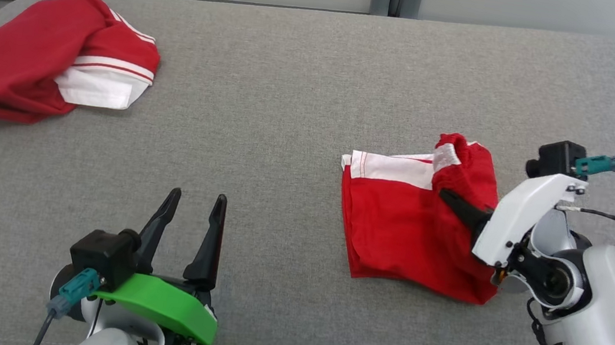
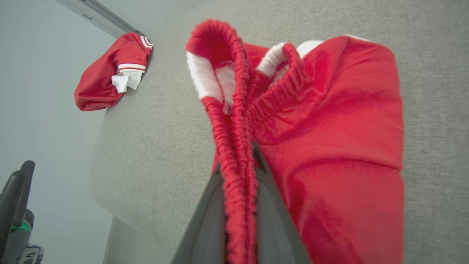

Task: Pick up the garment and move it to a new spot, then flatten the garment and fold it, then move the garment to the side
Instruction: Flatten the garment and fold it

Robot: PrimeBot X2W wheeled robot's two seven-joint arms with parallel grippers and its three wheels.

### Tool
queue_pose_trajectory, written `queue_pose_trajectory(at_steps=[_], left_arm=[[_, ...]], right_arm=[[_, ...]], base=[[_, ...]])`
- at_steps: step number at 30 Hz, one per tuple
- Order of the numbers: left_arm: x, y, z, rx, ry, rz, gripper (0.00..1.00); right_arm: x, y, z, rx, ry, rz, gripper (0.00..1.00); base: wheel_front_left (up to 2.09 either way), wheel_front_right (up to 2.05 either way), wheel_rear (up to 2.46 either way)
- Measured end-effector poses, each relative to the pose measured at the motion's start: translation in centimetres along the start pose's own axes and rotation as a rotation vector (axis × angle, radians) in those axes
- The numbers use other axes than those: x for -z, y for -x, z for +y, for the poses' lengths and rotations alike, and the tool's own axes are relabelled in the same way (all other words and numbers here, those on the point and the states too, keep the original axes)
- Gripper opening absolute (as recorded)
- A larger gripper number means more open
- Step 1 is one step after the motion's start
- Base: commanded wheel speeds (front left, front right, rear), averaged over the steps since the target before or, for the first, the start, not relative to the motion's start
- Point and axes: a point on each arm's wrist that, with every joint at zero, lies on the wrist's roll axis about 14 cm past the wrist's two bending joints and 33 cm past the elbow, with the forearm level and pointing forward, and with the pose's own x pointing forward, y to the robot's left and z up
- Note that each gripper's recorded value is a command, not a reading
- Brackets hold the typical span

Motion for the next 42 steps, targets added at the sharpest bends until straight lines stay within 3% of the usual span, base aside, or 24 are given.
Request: queue_pose_trajectory(at_steps=[5,17,18,19,20,21,33,38,42], left_arm=[[-0.5,0.5,0.1,-0.014,0.018,-0.021,1.00],[-1.2,2.2,1.6,-0.083,0.048,-0.061,1.00],[-1.2,2.3,1.7,-0.088,0.048,-0.065,1.00],[-1.3,2.4,1.8,-0.092,0.048,-0.070,1.00],[-1.4,2.6,1.9,-0.096,0.047,-0.074,1.00],[-1.5,2.7,2.0,-0.099,0.048,-0.078,1.00],[-1.6,3.5,1.9,-0.104,0.043,-0.089,1.00],[-1.7,3.1,0.7,-0.059,0.030,-0.089,1.00],[-1.8,2.8,-0.1,-0.032,0.023,-0.091,1.00]], right_arm=[[1.4,-1.8,1.7,-0.008,0.054,0.071,0.00],[4.1,-5.2,2.3,0.065,0.192,0.216,0.00],[4.3,-5.4,2.5,0.067,0.198,0.224,0.10],[4.4,-5.6,2.6,0.071,0.207,0.229,0.47],[4.3,-5.8,2.7,0.074,0.220,0.229,0.92],[4.2,-6.0,2.9,0.075,0.234,0.228,1.00],[0.1,-4.8,8.6,-0.036,0.371,0.092,1.00],[-3.2,-2.4,6.8,-0.003,0.375,-0.016,1.00],[-3.6,-0.9,3.8,0.054,0.340,-0.036,1.00]], base=[[0.00,0.00,0.00],[0.00,0.00,0.00],[0.00,0.00,0.00],[0.00,0.00,0.00],[0.00,0.00,0.00],[0.00,0.00,0.00],[0.00,0.00,0.00],[0.00,0.00,0.00],[0.00,0.00,0.00]])
